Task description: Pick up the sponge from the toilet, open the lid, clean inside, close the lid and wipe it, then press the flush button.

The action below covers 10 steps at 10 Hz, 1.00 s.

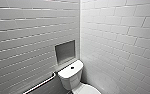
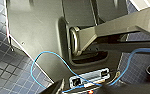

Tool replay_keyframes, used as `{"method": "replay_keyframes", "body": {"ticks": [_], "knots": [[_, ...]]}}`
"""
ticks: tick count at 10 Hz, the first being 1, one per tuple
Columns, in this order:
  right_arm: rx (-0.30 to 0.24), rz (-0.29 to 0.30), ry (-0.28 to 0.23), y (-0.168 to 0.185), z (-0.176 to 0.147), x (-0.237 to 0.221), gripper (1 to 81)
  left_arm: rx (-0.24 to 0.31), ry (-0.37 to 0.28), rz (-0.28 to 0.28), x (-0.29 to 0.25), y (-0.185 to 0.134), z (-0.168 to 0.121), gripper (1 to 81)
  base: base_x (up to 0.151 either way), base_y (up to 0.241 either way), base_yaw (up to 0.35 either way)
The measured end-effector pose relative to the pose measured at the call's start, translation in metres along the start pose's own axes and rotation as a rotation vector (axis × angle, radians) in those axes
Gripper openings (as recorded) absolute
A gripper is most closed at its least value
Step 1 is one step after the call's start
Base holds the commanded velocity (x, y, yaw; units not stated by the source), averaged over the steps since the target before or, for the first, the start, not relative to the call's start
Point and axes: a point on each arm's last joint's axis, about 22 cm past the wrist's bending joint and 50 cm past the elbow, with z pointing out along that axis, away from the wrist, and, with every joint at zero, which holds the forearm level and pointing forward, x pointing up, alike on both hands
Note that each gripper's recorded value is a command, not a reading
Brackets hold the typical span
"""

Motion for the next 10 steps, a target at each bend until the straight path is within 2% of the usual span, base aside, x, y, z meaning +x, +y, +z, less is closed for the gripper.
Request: {"method": "replay_keyframes", "body": {"ticks": [1, 2, 3, 4, 6, 7, 10], "knots": [[-0.004, 0.000, -0.001, 0.000, 0.000, -0.001, 1.0, 0.000, -0.002, -0.001, -0.002, 0.000, 0.000, 81.1, 0.000, 0.000, 0.000], [-0.049, 0.001, -0.016, 0.007, 0.002, -0.004, 1.0, 0.002, -0.003, -0.001, -0.003, -0.001, 0.000, 81.1, 0.000, 0.000, 0.000], [-0.118, 0.005, -0.042, 0.020, 0.001, -0.010, 1.0, 0.014, -0.005, -0.004, -0.005, -0.006, 0.000, 81.1, 0.000, 0.000, 0.000], [-0.147, 0.008, -0.060, 0.025, 0.001, -0.018, 1.0, 0.027, -0.007, -0.006, -0.005, -0.011, 0.000, 81.1, 0.000, 0.000, 0.000], [-0.120, 0.021, -0.097, 0.003, 0.007, -0.043, 1.0, 0.047, -0.012, -0.010, -0.007, -0.016, 0.001, 81.1, 0.000, 0.000, 0.000], [-0.129, 0.021, -0.119, -0.008, 0.012, -0.053, 1.0, 0.048, -0.009, -0.010, -0.004, -0.013, 0.003, 81.1, 0.000, 0.000, 0.000], [-0.198, -0.096, -0.175, -0.001, 0.012, -0.052, 1.0, 0.052, -0.010, -0.010, -0.004, -0.015, 0.003, 81.1, 0.000, 0.000, 0.000]]}}
